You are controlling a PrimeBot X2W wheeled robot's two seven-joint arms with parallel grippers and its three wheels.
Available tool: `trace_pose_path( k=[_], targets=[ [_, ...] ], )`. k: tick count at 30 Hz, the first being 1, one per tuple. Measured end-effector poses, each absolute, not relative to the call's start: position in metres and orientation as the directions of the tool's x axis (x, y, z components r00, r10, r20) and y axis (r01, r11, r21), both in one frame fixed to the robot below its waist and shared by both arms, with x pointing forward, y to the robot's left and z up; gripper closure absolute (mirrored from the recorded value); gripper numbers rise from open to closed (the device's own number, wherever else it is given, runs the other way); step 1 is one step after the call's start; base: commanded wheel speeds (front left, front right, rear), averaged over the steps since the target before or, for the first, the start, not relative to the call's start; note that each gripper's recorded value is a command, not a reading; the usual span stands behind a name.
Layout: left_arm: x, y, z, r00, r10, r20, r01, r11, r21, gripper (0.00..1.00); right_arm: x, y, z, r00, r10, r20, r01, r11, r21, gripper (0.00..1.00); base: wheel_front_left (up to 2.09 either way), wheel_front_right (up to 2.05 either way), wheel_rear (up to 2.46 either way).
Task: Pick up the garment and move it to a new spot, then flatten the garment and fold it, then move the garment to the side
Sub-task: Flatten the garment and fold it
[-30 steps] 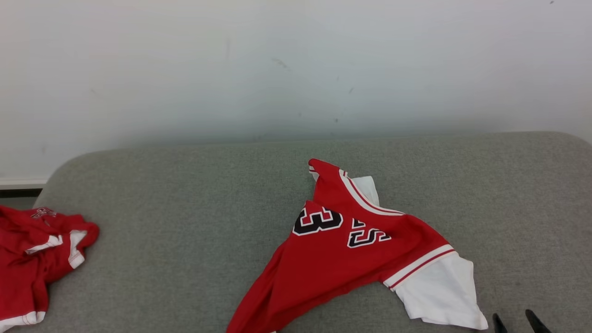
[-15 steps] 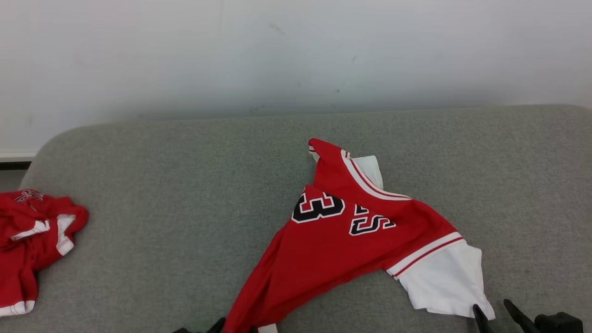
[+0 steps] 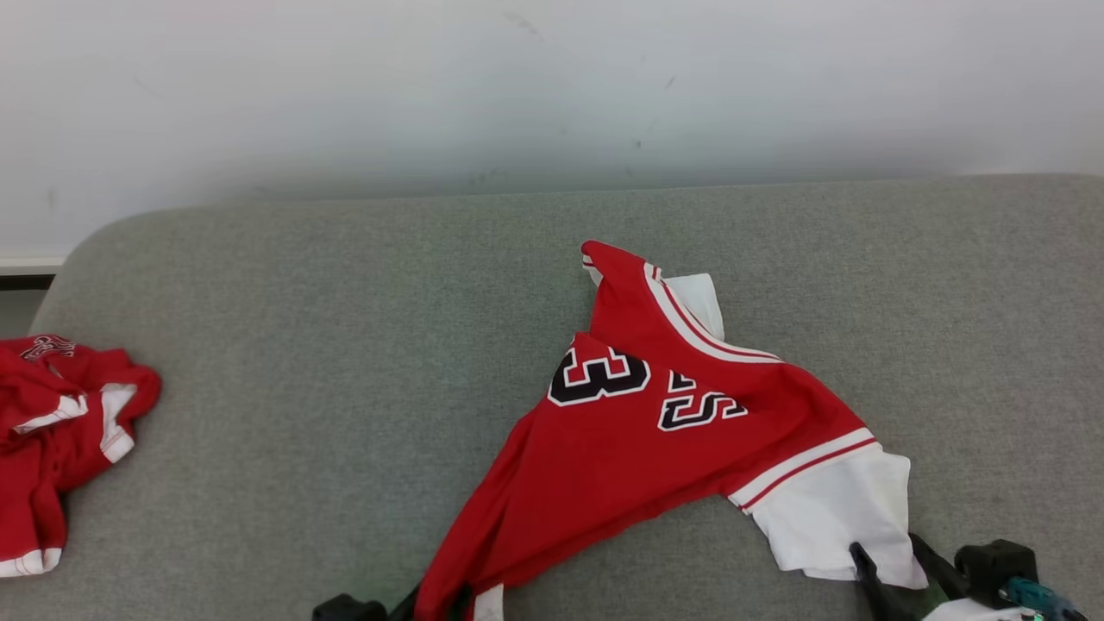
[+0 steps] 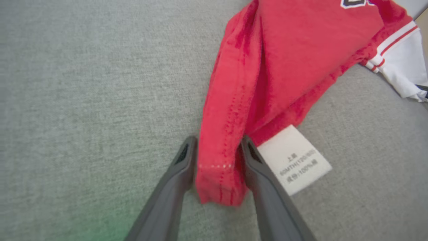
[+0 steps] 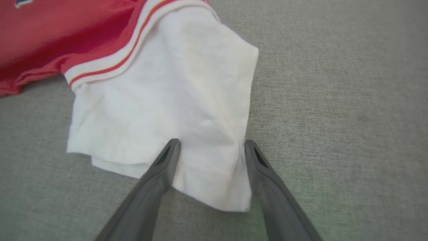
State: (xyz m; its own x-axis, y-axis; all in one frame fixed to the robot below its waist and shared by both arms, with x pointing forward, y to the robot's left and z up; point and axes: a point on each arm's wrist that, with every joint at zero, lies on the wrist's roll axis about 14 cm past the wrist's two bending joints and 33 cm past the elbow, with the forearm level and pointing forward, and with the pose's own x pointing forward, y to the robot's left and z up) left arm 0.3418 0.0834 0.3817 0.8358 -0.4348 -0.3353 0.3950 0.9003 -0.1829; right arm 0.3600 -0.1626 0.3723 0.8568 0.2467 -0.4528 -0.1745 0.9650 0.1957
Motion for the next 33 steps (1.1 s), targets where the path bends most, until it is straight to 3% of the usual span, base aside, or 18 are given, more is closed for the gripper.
trace_pose_path(
  k=[1, 3, 4, 5, 6, 12, 18, 21, 26, 33],
  targets=[
    [0.342, 0.083, 0.381, 0.833, -0.438, -0.338, 0.397, 0.899, -0.184, 0.49, 0.360, -0.160, 0.370, 0.849, 0.252, -0.465, -0.176, 0.964, 0.200, 0.00, 0.00, 0.00, 0.00],
    [0.343, 0.081, 0.381, 0.830, -0.444, -0.337, 0.405, 0.896, -0.183, 0.74, 0.362, -0.154, 0.367, 0.835, 0.267, -0.481, -0.189, 0.961, 0.204, 0.00, 0.00, 0.00, 0.00],
    [0.343, 0.080, 0.381, 0.827, -0.450, -0.336, 0.411, 0.893, -0.183, 0.91, 0.362, -0.151, 0.366, 0.831, 0.272, -0.486, -0.186, 0.958, 0.217, 0.00, 0.00, 0.00, 0.00],
    [0.341, 0.078, 0.380, 0.823, -0.456, -0.339, 0.417, 0.890, -0.186, 1.00, 0.363, -0.149, 0.366, 0.830, 0.275, -0.486, -0.186, 0.957, 0.224, 0.49, 0.00, 0.00, 0.00],
    [0.340, 0.075, 0.380, 0.818, -0.464, -0.340, 0.422, 0.886, -0.194, 1.00, 0.365, -0.148, 0.367, 0.833, 0.276, -0.479, -0.181, 0.955, 0.235, 1.00, 0.00, 0.00, 0.00],
    [0.338, 0.064, 0.396, 0.813, -0.496, -0.306, 0.419, 0.862, -0.284, 1.00, 0.380, -0.124, 0.406, 0.889, 0.319, -0.328, -0.152, 0.883, 0.445, 1.00, 0.00, 0.00, 0.00],
    [0.343, 0.057, 0.465, 0.820, -0.556, -0.135, 0.451, 0.773, -0.445, 1.00, 0.391, -0.151, 0.487, 0.946, 0.309, -0.095, -0.202, 0.795, 0.572, 1.00, 0.00, 0.00, 0.00],
    [0.341, 0.061, 0.504, 0.804, -0.593, -0.057, 0.510, 0.735, -0.446, 1.00, 0.384, -0.170, 0.527, 0.954, 0.299, 0.010, -0.243, 0.756, 0.607, 1.00, 0.00, 0.00, 0.00],
    [0.332, 0.056, 0.584, 0.754, -0.645, 0.119, 0.619, 0.638, -0.458, 1.00, 0.368, -0.203, 0.602, 0.944, 0.241, 0.225, -0.330, 0.723, 0.607, 1.00, 0.00, 0.00, 0.00],
    [0.317, 0.050, 0.682, 0.670, -0.685, 0.287, 0.736, 0.561, -0.379, 1.00, 0.329, -0.241, 0.708, 0.841, 0.189, 0.507, -0.460, 0.743, 0.486, 1.00, 0.00, 0.00, 0.00]
  ],
)
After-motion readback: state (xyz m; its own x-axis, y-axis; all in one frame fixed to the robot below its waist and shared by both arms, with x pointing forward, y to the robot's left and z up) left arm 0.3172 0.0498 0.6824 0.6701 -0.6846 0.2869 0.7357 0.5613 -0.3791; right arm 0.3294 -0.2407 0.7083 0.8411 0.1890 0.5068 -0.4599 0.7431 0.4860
